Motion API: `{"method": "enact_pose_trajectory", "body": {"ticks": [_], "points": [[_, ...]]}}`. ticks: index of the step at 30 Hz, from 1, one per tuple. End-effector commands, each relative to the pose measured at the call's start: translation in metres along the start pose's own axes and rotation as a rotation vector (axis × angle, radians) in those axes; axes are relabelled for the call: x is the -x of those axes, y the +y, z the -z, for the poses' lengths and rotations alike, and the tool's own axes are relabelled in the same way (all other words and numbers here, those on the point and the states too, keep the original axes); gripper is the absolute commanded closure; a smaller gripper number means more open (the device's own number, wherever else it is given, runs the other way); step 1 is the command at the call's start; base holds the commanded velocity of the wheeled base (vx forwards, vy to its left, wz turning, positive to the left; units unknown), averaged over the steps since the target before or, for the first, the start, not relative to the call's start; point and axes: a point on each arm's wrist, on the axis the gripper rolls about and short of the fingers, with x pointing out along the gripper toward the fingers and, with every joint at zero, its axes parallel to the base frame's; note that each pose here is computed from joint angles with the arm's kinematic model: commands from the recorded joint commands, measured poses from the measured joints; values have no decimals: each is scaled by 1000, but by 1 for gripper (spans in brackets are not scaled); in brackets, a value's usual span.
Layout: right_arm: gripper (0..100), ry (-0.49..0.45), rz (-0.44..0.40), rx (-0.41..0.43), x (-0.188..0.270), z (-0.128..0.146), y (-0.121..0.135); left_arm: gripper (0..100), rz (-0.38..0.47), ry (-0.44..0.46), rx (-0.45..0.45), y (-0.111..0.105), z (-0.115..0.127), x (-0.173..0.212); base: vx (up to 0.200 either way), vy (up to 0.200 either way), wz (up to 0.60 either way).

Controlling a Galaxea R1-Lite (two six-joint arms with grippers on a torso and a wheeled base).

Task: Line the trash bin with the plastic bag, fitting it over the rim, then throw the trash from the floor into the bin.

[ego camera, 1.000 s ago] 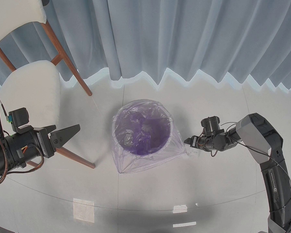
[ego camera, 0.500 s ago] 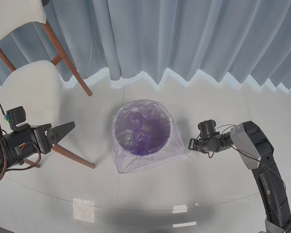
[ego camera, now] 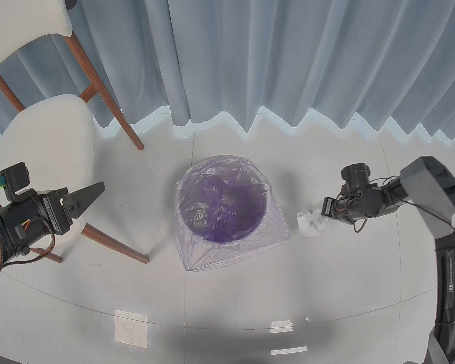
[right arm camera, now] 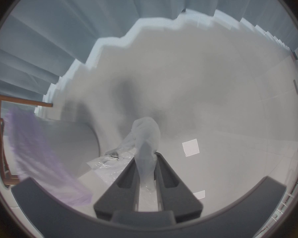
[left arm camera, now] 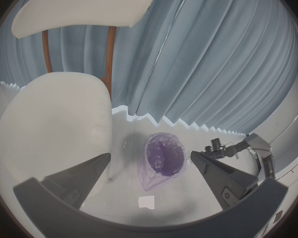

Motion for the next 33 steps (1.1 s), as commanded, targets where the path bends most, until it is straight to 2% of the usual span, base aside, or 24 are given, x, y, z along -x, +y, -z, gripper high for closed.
{"method": "enact_pose_trajectory", "body": {"ticks": [1,5,7,10,12,13,15,17,20,22,23,27,28,29,33], "points": [[100,-262,-119,16,201,-14,-5,0,-112,-144,3,10,-18,28,0,0,0],[100,-417,-172,119,257,-3,8,0,-181,-183,-38,19,-23,36,0,0,0],[100,-441,-196,139,266,0,14,0,-195,-189,-46,20,-24,37,0,0,0],[100,-498,-316,242,286,12,48,0,-217,-225,-68,22,-35,39,0,0,0],[100,-510,-346,275,289,15,56,0,-217,-233,-69,21,-37,39,0,0,0],[100,-536,-409,345,292,25,73,0,-227,-254,-71,22,-43,41,0,0,0],[100,-555,-464,404,291,37,85,0,-237,-278,-73,22,-49,42,0,0,0],[100,-547,-514,449,286,54,94,0,-244,-299,-75,22,-55,44,0,0,0],[100,-475,-594,492,274,80,102,0,-247,-317,-78,22,-60,46,0,0,0],[100,-470,-599,494,274,81,102,0,-247,-317,-78,22,-60,46,0,0,0],[100,-432,-636,520,253,89,104,0,-245,-326,-80,21,-62,47,0,0,0],[100,-459,-652,520,234,91,108,0,-244,-332,-81,20,-62,48,0,0,0],[100,-546,-684,515,197,89,118,0,-241,-347,-84,19,-65,51,0,0,0],[100,-575,-695,512,188,89,121,0,-241,-351,-84,18,-66,52,0,0,0],[100,-610,-706,524,148,100,125,0,-239,-363,-89,17,-68,54,0,0,0]]}}
